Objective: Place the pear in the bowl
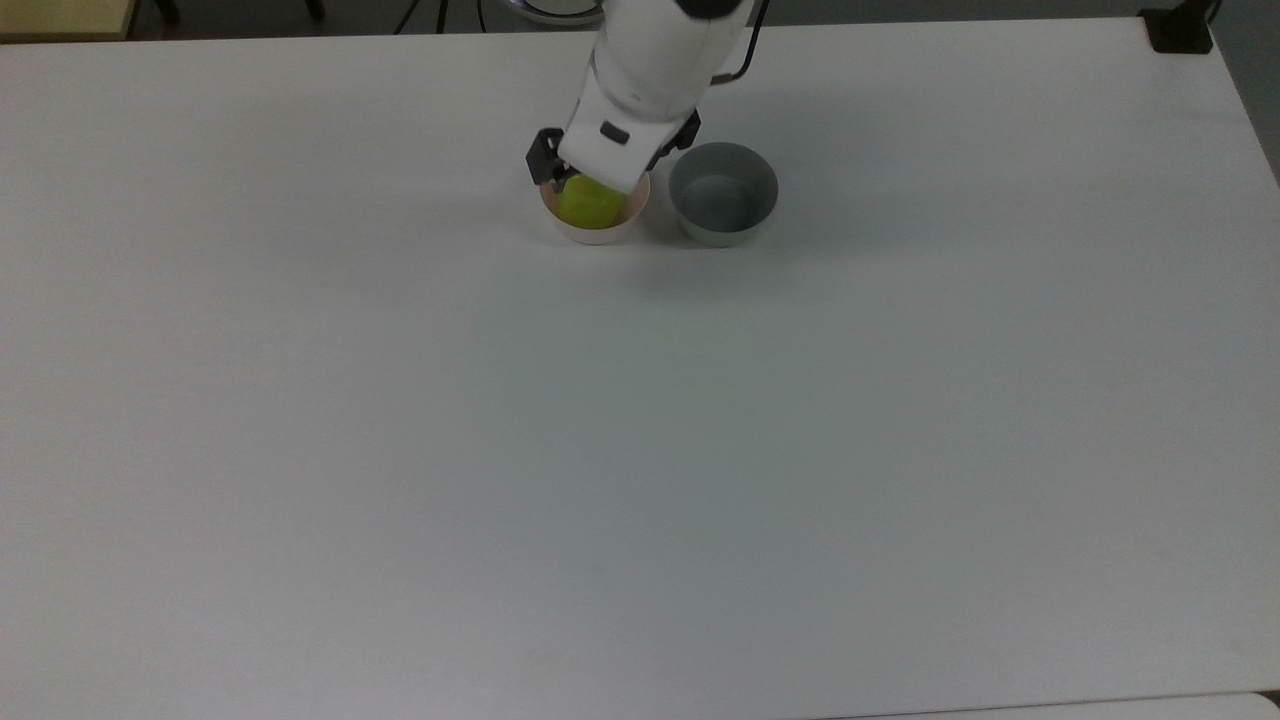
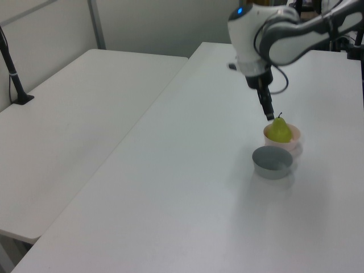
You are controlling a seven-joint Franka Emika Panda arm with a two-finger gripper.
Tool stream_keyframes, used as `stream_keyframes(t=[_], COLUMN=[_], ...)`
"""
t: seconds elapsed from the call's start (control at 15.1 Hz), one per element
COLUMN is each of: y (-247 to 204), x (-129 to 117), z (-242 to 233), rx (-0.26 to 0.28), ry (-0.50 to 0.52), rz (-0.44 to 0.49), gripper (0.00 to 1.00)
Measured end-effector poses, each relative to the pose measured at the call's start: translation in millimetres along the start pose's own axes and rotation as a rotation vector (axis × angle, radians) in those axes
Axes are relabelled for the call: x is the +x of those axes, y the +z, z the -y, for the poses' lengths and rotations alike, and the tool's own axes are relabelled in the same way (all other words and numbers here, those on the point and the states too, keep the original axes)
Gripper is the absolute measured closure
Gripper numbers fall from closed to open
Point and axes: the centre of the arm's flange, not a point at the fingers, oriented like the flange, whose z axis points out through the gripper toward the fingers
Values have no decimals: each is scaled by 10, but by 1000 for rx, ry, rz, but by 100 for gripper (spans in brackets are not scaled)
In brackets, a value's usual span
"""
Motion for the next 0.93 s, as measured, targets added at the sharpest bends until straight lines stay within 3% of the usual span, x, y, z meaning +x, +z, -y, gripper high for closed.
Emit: stream_keyframes(t=[0.33,0.73,0.93], y=[-590,-539,-571], x=[-396,-843,-990], z=[-426,-1581,-1803], rx=[36,80,86], ry=[100,311,356], rz=[-69,-86,-99], gripper=[0,0,0])
